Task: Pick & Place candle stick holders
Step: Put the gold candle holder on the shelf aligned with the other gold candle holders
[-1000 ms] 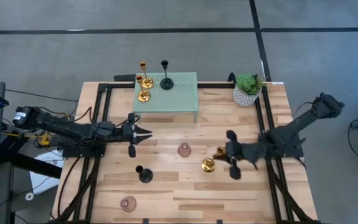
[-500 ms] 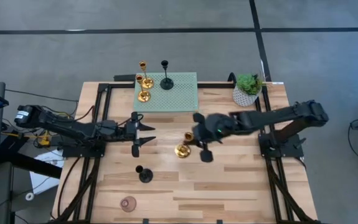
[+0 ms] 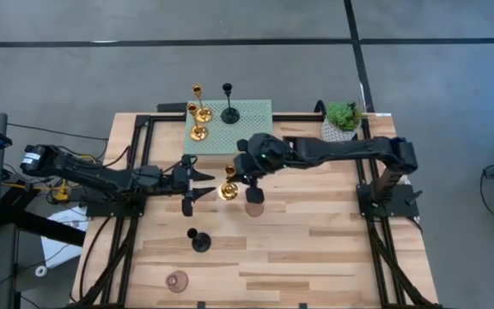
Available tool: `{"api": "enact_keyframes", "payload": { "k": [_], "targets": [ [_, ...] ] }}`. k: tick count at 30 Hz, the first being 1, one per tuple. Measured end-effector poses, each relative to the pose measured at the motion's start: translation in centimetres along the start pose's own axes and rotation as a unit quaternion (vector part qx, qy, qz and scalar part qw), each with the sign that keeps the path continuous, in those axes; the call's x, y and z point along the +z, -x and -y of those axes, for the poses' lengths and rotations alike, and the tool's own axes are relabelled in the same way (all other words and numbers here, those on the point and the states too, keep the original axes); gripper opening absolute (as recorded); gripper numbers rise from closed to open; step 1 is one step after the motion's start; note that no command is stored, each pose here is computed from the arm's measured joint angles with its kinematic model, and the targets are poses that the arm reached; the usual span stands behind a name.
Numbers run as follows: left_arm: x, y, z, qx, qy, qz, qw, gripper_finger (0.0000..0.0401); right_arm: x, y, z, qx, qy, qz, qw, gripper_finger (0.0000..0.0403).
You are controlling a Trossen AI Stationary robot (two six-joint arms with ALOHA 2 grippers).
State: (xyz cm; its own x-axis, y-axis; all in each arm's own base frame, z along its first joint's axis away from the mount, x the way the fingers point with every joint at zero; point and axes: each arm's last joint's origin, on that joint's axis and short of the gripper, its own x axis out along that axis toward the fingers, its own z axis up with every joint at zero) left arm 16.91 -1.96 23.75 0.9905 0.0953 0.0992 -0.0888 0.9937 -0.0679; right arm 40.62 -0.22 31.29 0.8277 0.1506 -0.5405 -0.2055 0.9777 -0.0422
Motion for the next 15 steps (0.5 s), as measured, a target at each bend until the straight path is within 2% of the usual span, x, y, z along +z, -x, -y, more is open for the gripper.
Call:
{"api": "enact_keyframes", "payload": {
  "k": [7,13,15],
  "targets": [
    [-0.3,-0.2,0.0,0.000,-0.002,-0.007,1.000,0.0150,0.7,-0.9,1.3,0.002,0.003,0.024,1.000,0.0000],
    [-1.2,-0.8,0.1,0.004,-0.008,-0.033,0.999,0.0134,1.4,-0.8,1.3,0.023,0.019,0.059,0.998,0.0000],
    [-1.3,-1.1,0.2,0.005,-0.006,-0.023,1.000,0.0130,1.4,-0.8,1.2,0.029,0.020,0.065,0.997,0.0000]
  ]
}}
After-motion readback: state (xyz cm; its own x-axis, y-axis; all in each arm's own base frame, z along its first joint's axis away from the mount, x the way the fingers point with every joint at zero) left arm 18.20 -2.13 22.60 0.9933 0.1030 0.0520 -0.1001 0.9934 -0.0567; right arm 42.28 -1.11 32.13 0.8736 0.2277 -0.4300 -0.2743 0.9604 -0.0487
